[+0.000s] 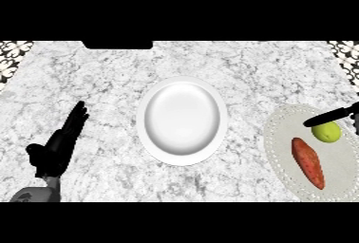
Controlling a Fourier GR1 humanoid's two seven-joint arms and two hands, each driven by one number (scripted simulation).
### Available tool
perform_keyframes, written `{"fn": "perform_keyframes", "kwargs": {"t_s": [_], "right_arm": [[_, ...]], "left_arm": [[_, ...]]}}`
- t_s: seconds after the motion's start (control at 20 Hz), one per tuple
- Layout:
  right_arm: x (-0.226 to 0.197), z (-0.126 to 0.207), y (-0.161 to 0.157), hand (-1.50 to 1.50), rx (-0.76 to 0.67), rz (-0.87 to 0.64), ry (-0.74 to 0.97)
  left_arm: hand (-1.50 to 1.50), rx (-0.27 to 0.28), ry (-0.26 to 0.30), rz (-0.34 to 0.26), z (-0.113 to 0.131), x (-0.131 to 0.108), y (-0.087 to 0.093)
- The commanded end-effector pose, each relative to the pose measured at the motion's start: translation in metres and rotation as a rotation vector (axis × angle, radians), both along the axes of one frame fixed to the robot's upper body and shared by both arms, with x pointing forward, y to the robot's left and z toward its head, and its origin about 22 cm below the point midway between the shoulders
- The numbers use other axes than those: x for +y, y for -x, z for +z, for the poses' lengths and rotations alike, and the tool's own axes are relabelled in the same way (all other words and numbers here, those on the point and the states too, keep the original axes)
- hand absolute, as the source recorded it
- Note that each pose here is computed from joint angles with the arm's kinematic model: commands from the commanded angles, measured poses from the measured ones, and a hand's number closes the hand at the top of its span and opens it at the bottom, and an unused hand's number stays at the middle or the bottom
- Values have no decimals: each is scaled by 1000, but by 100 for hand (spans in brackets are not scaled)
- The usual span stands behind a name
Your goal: Pick the pear from the placemat and place it in the plate
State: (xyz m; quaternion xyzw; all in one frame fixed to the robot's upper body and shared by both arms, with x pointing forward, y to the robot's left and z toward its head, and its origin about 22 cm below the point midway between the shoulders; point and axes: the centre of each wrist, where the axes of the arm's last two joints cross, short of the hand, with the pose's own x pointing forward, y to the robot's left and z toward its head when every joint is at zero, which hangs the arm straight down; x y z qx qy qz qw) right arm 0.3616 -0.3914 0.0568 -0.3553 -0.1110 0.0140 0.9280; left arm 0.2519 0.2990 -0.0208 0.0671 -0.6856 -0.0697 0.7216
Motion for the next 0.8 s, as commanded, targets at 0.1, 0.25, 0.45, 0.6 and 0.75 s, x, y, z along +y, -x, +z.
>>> {"fn": "perform_keyframes", "kwargs": {"t_s": [0.1, 0.25, 0.45, 0.6, 0.75], "right_arm": [[-16, -13, 8, -150, 152, -25, 0], [1, -29, 10, -150, 158, -17, 13], [5, -51, 9, -150, 126, -10, -23], [-16, -44, 17, 150, 85, 57, -96], [-1, -53, 16, 150, 55, 58, -70]], "left_arm": [[0, 3, -3, -14, 14, 21, 14], [0, -18, -10, 11, -2, 11, -2], [0, -11, 7, 8, 4, -4, -1], [0, -9, 10, 3, -5, -4, 14], [0, -15, 7, 14, 6, 2, -3]]}}
